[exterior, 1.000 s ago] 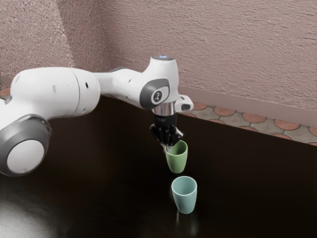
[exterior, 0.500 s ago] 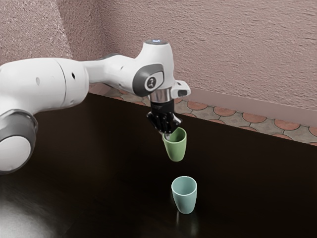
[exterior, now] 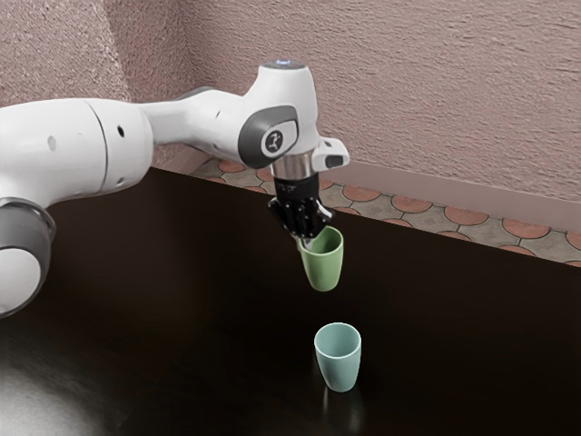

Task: Place the left cup onto the right cup

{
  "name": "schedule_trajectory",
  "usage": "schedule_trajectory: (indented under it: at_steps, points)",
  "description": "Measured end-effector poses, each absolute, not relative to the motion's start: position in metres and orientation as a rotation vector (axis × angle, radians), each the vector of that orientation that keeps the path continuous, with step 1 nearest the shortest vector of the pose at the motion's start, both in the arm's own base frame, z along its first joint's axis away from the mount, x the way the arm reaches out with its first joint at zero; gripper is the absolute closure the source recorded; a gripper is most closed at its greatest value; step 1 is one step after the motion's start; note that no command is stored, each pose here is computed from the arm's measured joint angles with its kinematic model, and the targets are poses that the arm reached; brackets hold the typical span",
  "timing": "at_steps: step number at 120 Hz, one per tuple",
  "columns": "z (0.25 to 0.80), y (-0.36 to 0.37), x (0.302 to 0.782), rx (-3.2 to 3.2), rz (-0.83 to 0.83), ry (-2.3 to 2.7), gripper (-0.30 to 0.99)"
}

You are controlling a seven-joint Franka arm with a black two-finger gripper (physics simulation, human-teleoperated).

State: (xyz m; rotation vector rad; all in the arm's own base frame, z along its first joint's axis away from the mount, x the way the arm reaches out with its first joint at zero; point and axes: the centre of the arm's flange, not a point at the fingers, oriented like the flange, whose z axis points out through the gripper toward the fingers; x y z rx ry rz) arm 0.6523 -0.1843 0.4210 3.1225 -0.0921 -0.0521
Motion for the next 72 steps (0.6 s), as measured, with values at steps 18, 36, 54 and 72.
schedule_trajectory:
  at_steps: [18, 36, 54, 72]
  points:
    - [0.43, -0.187, 0.649, 3.119, -0.04, -0.1, 0.79]
    - [0.44, -0.187, 0.646, 3.114, -0.028, -0.102, 0.79]
    - [0.449, -0.19, 0.643, 3.11, -0.019, -0.11, 0.79]
    - [0.454, -0.192, 0.636, 3.108, -0.024, -0.119, 0.79]
